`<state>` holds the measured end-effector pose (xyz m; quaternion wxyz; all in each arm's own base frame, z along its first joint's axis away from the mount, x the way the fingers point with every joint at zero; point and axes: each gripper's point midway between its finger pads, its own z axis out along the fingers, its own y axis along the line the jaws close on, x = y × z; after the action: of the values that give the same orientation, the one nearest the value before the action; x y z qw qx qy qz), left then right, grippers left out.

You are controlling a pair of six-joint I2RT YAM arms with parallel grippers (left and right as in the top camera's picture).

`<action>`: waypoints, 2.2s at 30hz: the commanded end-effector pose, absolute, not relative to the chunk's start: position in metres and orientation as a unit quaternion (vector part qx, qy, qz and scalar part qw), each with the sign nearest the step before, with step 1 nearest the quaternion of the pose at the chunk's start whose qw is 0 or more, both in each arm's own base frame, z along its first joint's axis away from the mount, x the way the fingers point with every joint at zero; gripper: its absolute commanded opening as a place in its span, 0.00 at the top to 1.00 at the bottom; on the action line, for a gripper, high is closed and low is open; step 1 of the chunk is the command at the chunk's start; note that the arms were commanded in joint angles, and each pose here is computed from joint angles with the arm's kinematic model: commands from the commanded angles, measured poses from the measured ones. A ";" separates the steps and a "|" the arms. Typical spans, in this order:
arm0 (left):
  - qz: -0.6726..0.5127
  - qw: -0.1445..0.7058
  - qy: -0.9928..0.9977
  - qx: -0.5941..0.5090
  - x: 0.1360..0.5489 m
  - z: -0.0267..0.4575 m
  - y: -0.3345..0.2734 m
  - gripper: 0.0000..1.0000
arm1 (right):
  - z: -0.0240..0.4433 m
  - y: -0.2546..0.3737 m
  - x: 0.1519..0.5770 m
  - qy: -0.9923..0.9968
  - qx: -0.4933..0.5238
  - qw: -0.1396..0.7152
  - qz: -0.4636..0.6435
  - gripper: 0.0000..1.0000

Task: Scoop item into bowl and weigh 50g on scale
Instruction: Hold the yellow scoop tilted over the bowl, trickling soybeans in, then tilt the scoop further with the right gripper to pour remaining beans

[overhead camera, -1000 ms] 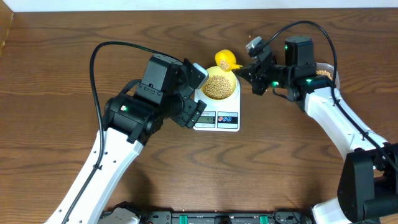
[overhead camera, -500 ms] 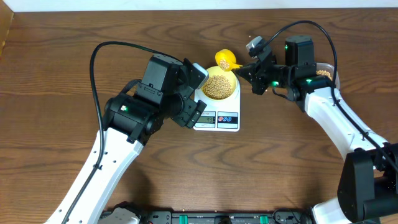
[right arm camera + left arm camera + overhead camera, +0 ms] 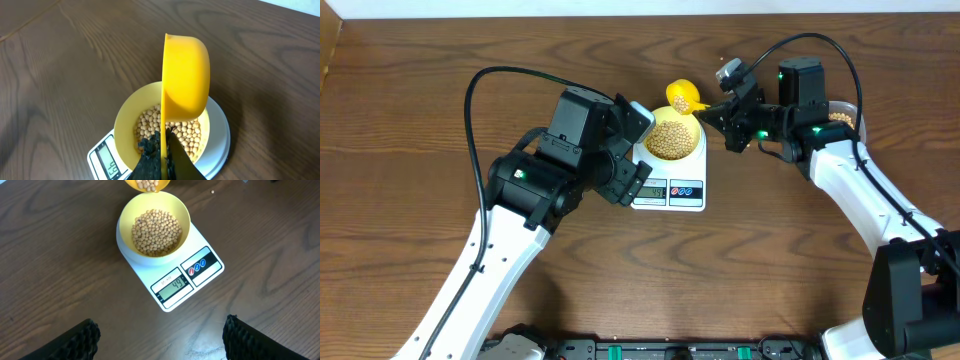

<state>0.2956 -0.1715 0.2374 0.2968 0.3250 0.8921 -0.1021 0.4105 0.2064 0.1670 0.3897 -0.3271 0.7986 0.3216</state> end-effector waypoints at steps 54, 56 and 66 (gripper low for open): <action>-0.106 0.299 0.889 0.329 0.296 0.240 -0.172 0.19 | 0.163 0.214 0.398 0.803 -0.334 0.366 0.331 0.99; -0.106 0.299 0.889 0.329 0.296 0.240 -0.172 0.19 | 0.168 0.215 0.402 0.791 -0.349 0.385 0.323 0.99; -0.106 0.299 0.889 0.329 0.296 0.240 -0.172 0.19 | 0.172 0.217 0.404 0.789 -0.344 0.391 0.327 0.99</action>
<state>0.2956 -0.1715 0.2374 0.2968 0.3250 0.8921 -0.1021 0.4079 0.2118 0.1672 0.3894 -0.3358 0.7947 0.3226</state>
